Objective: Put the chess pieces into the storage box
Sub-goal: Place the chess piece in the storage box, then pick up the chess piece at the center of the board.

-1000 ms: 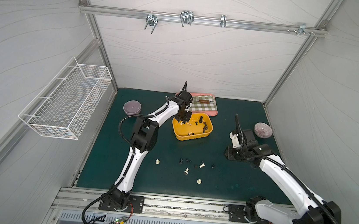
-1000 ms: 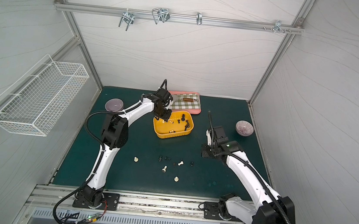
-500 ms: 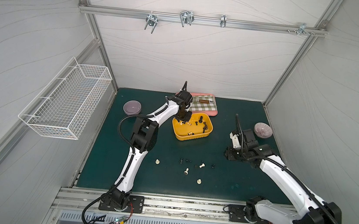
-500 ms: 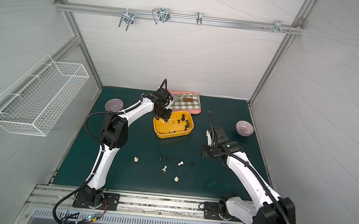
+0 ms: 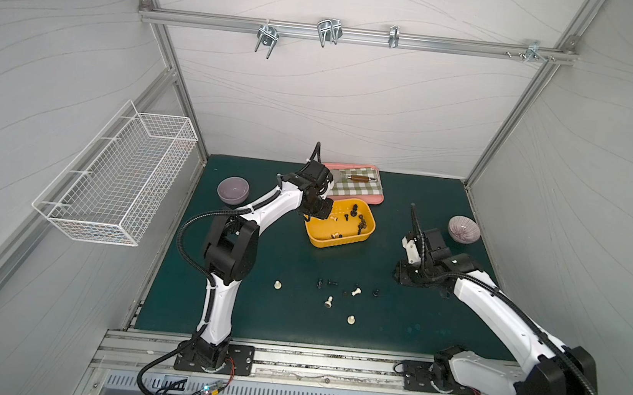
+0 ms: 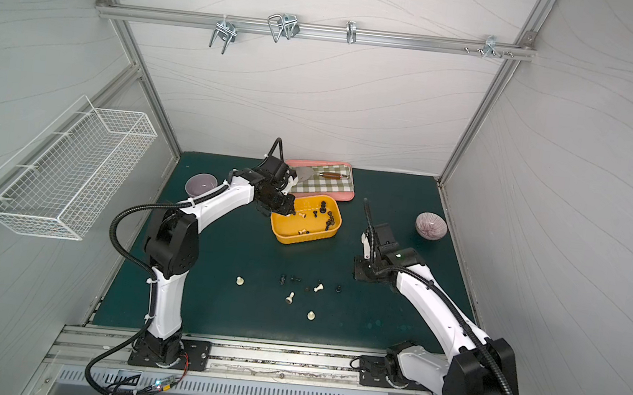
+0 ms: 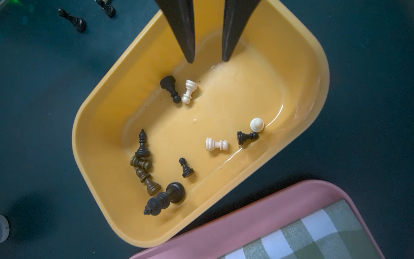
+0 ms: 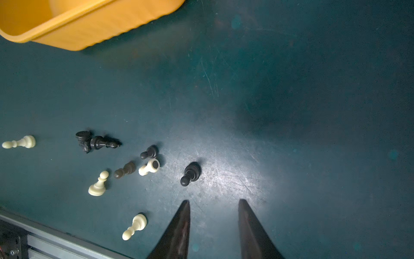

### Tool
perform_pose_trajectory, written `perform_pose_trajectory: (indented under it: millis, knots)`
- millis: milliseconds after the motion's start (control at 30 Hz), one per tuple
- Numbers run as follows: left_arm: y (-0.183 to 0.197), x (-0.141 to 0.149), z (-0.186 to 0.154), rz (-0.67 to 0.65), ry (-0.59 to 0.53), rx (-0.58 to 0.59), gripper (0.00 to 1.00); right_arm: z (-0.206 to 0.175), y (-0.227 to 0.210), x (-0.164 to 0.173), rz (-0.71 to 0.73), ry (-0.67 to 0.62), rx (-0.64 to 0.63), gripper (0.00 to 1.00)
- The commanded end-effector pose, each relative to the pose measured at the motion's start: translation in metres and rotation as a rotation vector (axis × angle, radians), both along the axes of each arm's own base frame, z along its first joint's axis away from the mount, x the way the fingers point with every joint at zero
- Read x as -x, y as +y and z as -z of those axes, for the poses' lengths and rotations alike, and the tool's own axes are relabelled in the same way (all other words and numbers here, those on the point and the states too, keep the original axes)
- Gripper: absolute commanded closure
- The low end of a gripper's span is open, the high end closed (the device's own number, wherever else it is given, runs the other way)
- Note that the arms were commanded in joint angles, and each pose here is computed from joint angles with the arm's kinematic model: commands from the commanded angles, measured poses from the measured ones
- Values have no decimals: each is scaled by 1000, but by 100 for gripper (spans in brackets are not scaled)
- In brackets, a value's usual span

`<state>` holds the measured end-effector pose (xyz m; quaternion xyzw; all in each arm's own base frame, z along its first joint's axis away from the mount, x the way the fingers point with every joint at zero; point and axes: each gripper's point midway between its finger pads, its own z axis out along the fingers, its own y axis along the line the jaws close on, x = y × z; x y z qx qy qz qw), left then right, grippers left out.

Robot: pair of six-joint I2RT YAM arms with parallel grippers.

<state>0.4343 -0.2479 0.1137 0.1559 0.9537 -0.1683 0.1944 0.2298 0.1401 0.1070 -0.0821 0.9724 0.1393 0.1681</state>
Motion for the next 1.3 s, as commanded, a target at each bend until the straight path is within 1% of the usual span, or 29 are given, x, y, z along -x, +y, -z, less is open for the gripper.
perform_pose_trajectory:
  millis: [0,267,433,733,1033,1267]
  knots:
    - [-10,4,-22,7,-59,74,77,10,6,7,-17,40,7,62]
    - [-6,42,-19,-12,-36,98,77,25,19,12,-59,72,47,62]
    - [-3,64,-22,-21,-47,105,77,33,22,15,-57,88,59,62]
    - [3,102,-10,-33,-18,105,77,47,36,23,-97,116,82,64]
    - [3,127,-4,-29,1,106,77,58,46,25,-118,133,112,65]
    - [7,136,2,-24,12,96,77,66,42,24,-109,140,148,67]
